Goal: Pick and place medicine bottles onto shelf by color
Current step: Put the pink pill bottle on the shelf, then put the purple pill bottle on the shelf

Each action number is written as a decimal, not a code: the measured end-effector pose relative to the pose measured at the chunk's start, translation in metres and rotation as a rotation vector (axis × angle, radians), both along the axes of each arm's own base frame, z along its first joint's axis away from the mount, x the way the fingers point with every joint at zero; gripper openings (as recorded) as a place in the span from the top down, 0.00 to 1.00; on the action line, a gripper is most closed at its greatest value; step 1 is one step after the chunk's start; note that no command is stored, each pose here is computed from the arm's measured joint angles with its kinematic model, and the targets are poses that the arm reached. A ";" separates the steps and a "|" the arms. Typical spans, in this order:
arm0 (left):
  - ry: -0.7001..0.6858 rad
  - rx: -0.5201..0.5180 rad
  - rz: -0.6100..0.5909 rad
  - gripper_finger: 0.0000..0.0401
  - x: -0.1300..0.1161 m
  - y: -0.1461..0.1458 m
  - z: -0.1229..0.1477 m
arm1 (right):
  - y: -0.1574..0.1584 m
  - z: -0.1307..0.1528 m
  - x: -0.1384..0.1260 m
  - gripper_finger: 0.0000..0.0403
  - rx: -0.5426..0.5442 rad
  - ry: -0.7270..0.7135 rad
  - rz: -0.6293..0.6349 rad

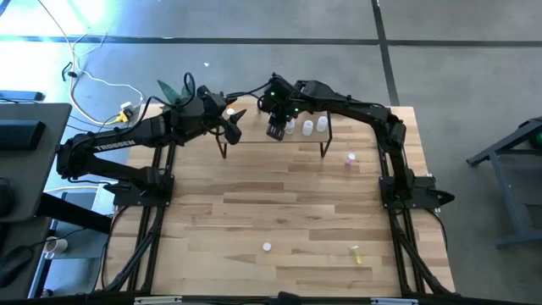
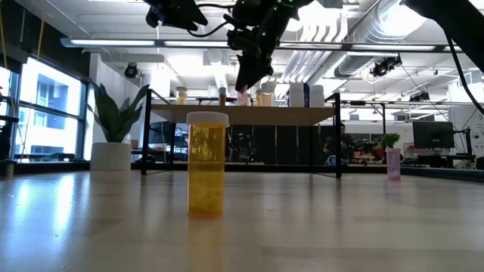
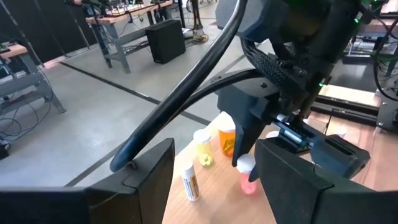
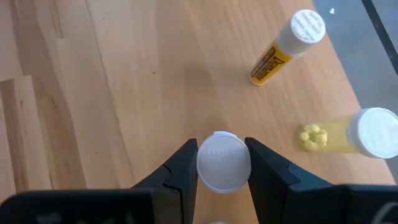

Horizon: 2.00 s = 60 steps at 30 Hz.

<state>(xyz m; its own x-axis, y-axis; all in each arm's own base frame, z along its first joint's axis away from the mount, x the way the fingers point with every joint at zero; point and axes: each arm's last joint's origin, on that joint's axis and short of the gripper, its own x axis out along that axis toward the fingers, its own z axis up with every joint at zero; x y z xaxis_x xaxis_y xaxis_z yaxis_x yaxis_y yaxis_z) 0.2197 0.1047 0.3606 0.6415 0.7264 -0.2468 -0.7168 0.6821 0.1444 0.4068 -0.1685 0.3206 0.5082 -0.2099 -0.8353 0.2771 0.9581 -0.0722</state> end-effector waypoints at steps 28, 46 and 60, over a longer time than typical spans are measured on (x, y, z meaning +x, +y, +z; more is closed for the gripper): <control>0.054 -0.021 0.003 0.47 -0.001 -0.001 -0.005 | 0.006 0.022 -0.015 0.52 0.027 -0.038 -0.053; 0.094 -0.040 0.000 0.47 -0.003 -0.001 -0.009 | 0.034 0.100 -0.082 0.52 -0.057 -0.188 -0.019; 0.093 -0.040 0.000 0.47 -0.003 -0.001 -0.009 | 0.070 0.074 -0.189 0.52 -0.043 -0.254 -0.385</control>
